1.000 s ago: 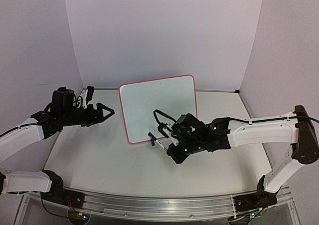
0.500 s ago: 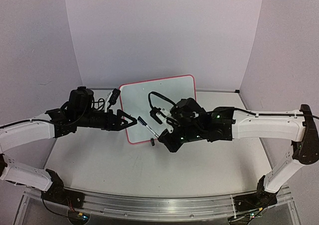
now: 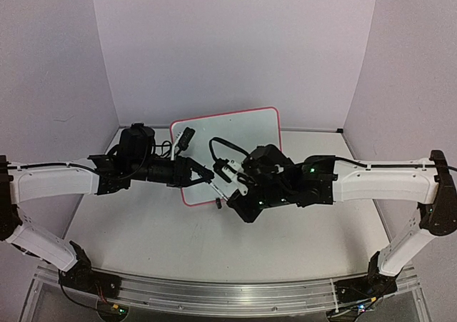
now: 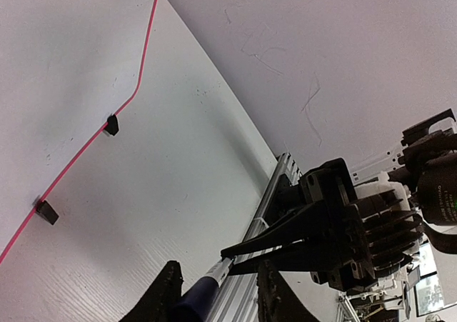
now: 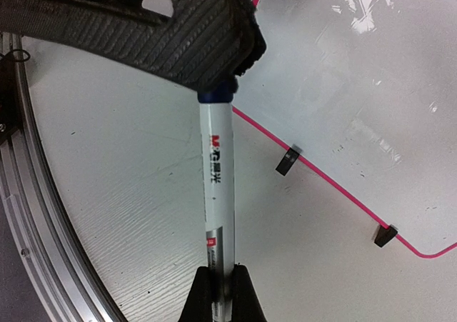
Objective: Write a sentence on the whiteboard
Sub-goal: Pass from the right arm to the left, then open the whiteboard marker from the whiteboard marker.
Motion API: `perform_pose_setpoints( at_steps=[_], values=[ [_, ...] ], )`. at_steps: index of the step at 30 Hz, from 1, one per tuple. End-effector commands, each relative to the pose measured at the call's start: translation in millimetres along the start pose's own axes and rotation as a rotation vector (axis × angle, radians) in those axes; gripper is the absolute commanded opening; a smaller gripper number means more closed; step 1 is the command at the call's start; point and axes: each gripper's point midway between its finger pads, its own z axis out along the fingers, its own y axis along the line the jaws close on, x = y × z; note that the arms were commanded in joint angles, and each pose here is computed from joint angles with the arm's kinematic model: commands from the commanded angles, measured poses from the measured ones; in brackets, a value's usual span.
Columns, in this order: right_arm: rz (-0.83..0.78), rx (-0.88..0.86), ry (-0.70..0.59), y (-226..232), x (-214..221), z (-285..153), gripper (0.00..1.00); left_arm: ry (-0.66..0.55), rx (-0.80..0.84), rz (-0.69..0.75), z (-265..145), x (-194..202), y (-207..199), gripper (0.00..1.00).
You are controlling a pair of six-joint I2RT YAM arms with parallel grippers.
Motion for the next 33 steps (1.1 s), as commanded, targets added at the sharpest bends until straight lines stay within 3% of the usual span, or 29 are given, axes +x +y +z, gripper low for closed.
perform_pose_setpoints(
  at_steps=[1,6,9,11,14,15,16,17,21,27,33],
  values=[
    [-0.014,0.042,-0.019,-8,-1,-11,0.0,-0.034,0.083,0.045,4,-17,-29,0.31],
    [-0.018,0.064,-0.018,-12,1,-12,0.0,-0.041,0.063,0.04,4,-18,-25,0.17],
    [-0.013,0.091,-0.027,-17,1,-15,0.0,-0.045,0.053,0.036,5,-18,-23,0.01],
    [0.006,0.124,-0.038,-23,0,-18,0.0,-0.058,0.036,0.032,4,-20,-20,0.0],
    [0.066,0.174,-0.089,-34,-4,-27,0.32,-0.107,0.008,0.032,-2,-26,-18,0.0],
    [0.107,0.164,-0.146,-34,-11,-33,0.48,-0.145,-0.007,0.037,-7,-33,-19,0.0],
    [0.147,0.155,-0.172,-34,-9,-34,0.58,-0.167,-0.008,0.039,-9,-36,-20,0.0],
    [0.23,0.12,-0.272,-33,-22,-45,0.78,-0.223,-0.003,0.048,-17,-47,-27,0.0],
    [0.381,0.043,-0.457,-33,-41,-65,0.94,-0.329,0.059,0.07,-30,-68,-48,0.0],
    [0.507,-0.198,-0.717,-26,-75,-100,0.98,-0.359,0.165,0.095,-37,-76,-72,0.0],
    [0.575,-0.353,-0.801,-32,-90,-115,0.97,-0.369,0.279,0.108,-48,-72,-93,0.0]
  ],
)
